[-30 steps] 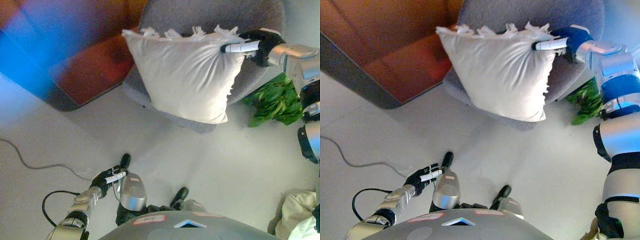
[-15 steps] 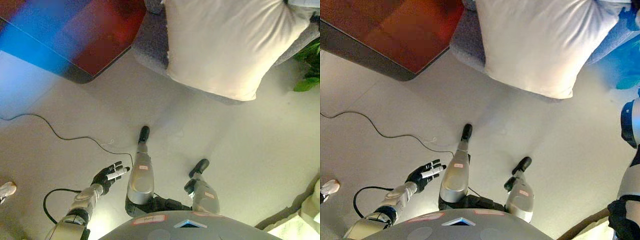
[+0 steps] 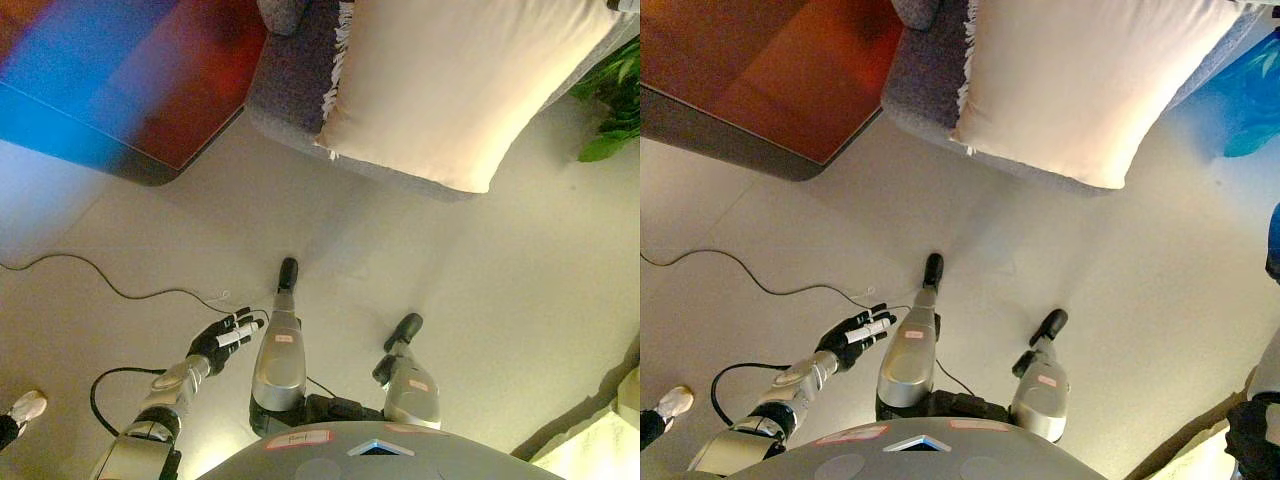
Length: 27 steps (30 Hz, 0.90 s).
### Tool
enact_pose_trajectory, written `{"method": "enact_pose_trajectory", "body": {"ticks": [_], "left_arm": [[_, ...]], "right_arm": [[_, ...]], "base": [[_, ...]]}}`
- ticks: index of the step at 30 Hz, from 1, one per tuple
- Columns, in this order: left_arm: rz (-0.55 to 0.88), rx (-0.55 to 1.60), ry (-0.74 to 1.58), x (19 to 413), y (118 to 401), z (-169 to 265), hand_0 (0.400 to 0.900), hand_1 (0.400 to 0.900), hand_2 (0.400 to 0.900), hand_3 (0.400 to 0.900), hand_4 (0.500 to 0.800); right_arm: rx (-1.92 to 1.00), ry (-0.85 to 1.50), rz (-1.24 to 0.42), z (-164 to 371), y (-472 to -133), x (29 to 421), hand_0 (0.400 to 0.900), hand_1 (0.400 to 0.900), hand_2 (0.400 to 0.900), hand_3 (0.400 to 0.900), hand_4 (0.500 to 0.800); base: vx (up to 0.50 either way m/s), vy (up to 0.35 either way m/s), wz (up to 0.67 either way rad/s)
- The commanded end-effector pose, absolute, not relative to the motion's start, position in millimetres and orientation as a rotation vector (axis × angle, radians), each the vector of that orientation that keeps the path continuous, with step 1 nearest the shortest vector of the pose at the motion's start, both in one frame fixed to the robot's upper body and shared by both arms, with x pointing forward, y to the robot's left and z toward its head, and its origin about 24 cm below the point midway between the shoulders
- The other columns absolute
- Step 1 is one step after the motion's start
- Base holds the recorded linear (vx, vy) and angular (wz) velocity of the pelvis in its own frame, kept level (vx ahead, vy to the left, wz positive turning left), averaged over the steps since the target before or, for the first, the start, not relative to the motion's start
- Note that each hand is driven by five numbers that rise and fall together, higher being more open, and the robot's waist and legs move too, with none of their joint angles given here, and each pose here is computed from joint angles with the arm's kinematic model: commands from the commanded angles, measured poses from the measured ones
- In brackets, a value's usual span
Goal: Pick up the pillow and put it on the sofa.
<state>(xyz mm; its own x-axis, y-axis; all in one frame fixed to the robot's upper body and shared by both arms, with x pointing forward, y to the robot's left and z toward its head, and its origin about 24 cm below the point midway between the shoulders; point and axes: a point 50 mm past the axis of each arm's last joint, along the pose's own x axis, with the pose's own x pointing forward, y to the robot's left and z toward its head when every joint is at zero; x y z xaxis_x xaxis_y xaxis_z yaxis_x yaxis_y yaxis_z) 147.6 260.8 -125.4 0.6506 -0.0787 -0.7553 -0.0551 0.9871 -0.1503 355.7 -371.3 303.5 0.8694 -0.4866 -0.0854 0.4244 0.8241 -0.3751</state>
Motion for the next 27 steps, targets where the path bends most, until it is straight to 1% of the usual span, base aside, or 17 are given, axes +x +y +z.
{"method": "enact_pose_trajectory", "body": {"ticks": [1,11,14,17,19,22,25,26,27], "left_arm": [[-0.016,-0.111,1.007,110.9,275.3,-135.1,0.900,0.900,0.900,0.900,0.800],[0.006,-0.067,1.091,94.6,282.9,-138.8,0.900,0.900,0.900,0.900,0.800],[-0.003,-0.044,1.116,89.7,286.9,-138.7,0.900,0.900,0.900,0.900,0.800],[0.016,-0.014,1.147,81.4,290.3,-140.0,0.900,0.900,0.900,0.900,0.800],[0.030,0.003,1.155,80.4,292.4,-139.9,0.900,0.900,0.900,0.900,0.800],[0.051,0.011,1.180,74.9,292.3,-142.0,0.900,0.900,0.900,0.900,0.800],[0.071,0.024,1.200,67.6,292.3,-144.1,0.900,0.900,0.900,0.900,0.800],[0.074,0.030,1.202,66.9,294.3,-143.5,0.900,0.900,0.900,0.900,0.800],[0.081,0.023,1.202,67.4,292.2,-144.5,0.900,0.900,0.900,0.900,0.800]], "right_arm": [[-0.479,0.001,-0.583,371.0,-380.2,332.0,0.900,0.900,0.900,0.900,0.800],[-0.512,0.049,-0.657,372.2,-395.5,318.9,0.900,0.900,0.900,0.900,0.800],[-0.496,0.066,-0.655,369.6,-399.8,315.8,0.900,0.900,0.900,0.900,0.800],[-0.458,0.134,-0.632,355.7,-410.7,309.7,0.900,0.900,0.900,0.900,0.800],[-0.407,0.182,-0.627,340.6,-422.6,302.4,0.900,0.900,0.900,0.900,0.800],[-0.317,0.312,-0.623,294.7,-447.9,285.1,0.900,0.900,0.900,0.900,0.800],[-0.217,0.432,-0.588,231.4,-463.5,269.6,0.900,0.900,0.900,0.900,0.800],[-0.196,0.456,-0.584,217.6,-465.6,265.8,0.900,0.900,0.900,0.900,0.800],[-0.149,0.510,-0.539,183.9,-464.5,261.2,0.900,0.900,0.900,0.900,0.800]], "base": [[0.055,-0.031,-0.05],[0.037,-0.035,-0.01],[0.022,-0.047,-0.03],[0.054,-0.037,-0.08],[0.068,-0.043,-0.06],[0.068,-0.038,-0.09],[0.014,-0.013,-0.15],[-0.039,0.021,-0.21],[-0.047,0.023,-0.18]]}}
